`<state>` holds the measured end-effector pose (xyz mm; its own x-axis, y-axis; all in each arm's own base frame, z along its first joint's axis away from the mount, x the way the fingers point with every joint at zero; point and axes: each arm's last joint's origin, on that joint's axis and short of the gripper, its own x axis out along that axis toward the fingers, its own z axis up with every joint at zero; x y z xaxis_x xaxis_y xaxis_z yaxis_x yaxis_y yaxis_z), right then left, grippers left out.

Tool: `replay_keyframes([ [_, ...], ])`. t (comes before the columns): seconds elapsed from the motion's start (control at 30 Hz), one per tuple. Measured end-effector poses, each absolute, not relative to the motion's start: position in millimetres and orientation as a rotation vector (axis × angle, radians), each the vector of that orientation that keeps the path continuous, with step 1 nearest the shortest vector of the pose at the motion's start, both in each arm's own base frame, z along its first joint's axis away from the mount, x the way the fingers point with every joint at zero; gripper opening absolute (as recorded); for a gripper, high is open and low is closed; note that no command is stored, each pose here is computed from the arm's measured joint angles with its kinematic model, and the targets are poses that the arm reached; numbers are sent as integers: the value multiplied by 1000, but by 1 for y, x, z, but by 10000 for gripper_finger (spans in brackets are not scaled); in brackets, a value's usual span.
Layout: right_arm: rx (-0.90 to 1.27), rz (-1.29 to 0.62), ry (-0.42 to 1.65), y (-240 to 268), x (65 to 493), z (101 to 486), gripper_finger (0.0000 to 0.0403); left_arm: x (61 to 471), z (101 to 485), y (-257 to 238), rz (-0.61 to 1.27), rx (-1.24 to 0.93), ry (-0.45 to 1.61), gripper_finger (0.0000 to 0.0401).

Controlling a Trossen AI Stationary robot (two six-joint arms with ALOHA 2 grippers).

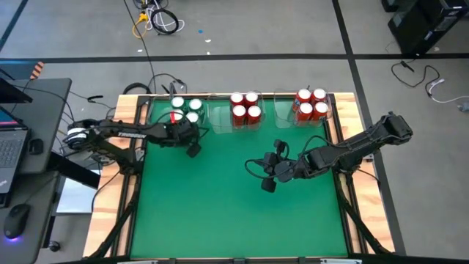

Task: Sort soda cans
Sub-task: Move the left transparent bin to the left side of the center transparent bin

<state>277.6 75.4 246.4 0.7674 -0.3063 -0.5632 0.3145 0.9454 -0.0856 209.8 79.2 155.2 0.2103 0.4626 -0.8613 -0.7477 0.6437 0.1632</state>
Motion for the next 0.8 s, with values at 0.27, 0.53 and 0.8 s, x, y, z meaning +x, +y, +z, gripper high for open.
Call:
replay_keyframes([
  [0.27,13,-338,611,75,277,246,0,220,156,105,883,-308,908,0],
  [0.53,24,-383,626,63,280,245,0,226,153,110,826,-291,893,0],
  [0.8,-26,-391,756,19,303,204,0,235,154,91,658,-251,912,0],
])
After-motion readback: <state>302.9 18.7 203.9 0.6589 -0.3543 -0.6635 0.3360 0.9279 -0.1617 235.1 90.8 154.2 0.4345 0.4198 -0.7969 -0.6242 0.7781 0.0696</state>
